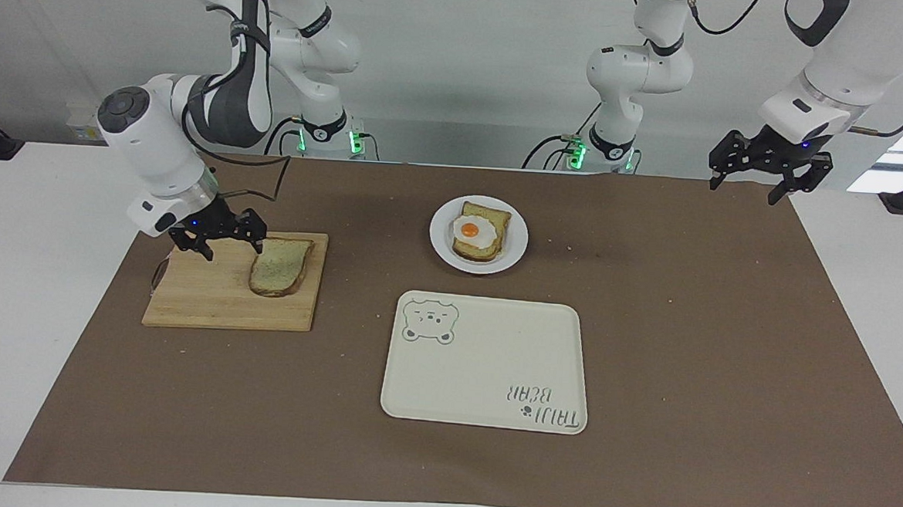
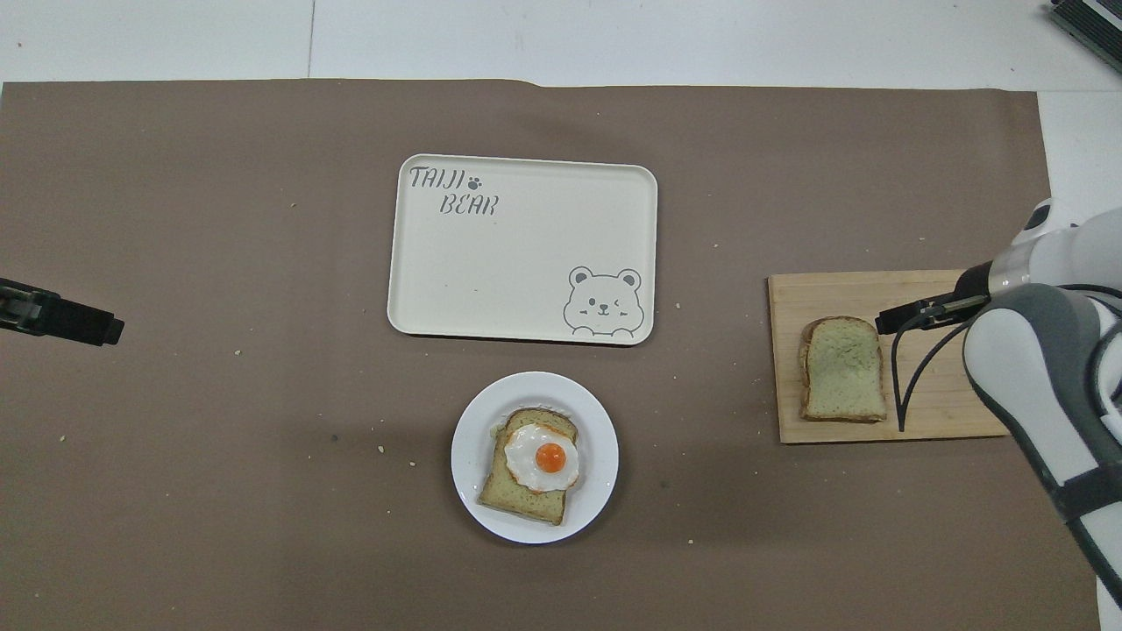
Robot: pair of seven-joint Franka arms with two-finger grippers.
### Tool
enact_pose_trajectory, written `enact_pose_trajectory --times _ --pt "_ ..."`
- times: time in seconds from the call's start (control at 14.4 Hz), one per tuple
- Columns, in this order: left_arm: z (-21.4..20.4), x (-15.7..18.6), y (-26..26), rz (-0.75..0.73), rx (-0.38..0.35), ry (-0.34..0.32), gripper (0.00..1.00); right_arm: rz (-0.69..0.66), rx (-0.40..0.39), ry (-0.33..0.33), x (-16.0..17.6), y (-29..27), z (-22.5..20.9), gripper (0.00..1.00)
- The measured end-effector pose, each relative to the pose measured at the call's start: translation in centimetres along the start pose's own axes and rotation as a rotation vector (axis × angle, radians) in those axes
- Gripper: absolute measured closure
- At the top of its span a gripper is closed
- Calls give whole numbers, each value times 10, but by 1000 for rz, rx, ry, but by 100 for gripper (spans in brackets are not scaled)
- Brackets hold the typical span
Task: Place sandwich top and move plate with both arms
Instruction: 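Lower the right gripper onto the bread slice and grasp its edge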
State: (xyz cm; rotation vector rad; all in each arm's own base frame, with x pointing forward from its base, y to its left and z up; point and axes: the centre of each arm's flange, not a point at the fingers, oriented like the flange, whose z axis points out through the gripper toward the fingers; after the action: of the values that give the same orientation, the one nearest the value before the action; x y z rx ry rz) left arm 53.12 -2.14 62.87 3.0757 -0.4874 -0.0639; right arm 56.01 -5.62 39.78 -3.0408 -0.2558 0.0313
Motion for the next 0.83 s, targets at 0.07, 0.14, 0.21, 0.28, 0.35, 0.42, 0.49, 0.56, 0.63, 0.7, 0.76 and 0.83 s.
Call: enact_pose_trajectory --times 0.07,0.14,0.21,0.28,0.35,0.42,0.49,0.56,0.63,0.7,0.76,0.83 --pt "0 0 0 0 0 0 0 -1 -2 3 -2 -1 13 0" --pt "0 0 0 0 0 0 0 -2 -2 1 -4 -3 24 0" --pt "0 0 0 0 0 0 0 -1 0 -4 -5 -3 32 0" --pt "0 0 0 0 0 0 0 4 6 -9 -7 -3 37 0" --pt "0 0 0 0 0 0 0 17 23 -12 -9 -2 40 0" --pt "0 0 0 0 0 0 0 36 46 -14 -11 -3 45 0" --pt "0 0 0 0 0 0 0 51 63 -12 -13 -3 50 0" --pt "0 0 0 0 0 0 0 58 69 -12 -15 -3 55 0" --pt "0 0 0 0 0 0 0 61 69 -13 -17 -3 60 0" --pt "0 0 0 0 0 0 0 63 70 -17 -19 -3 65 0" --pt "0 0 0 0 0 0 0 65 70 -22 -21 -2 68 0" --pt "0 0 0 0 0 0 0 66 71 -23 -21 -2 69 0"
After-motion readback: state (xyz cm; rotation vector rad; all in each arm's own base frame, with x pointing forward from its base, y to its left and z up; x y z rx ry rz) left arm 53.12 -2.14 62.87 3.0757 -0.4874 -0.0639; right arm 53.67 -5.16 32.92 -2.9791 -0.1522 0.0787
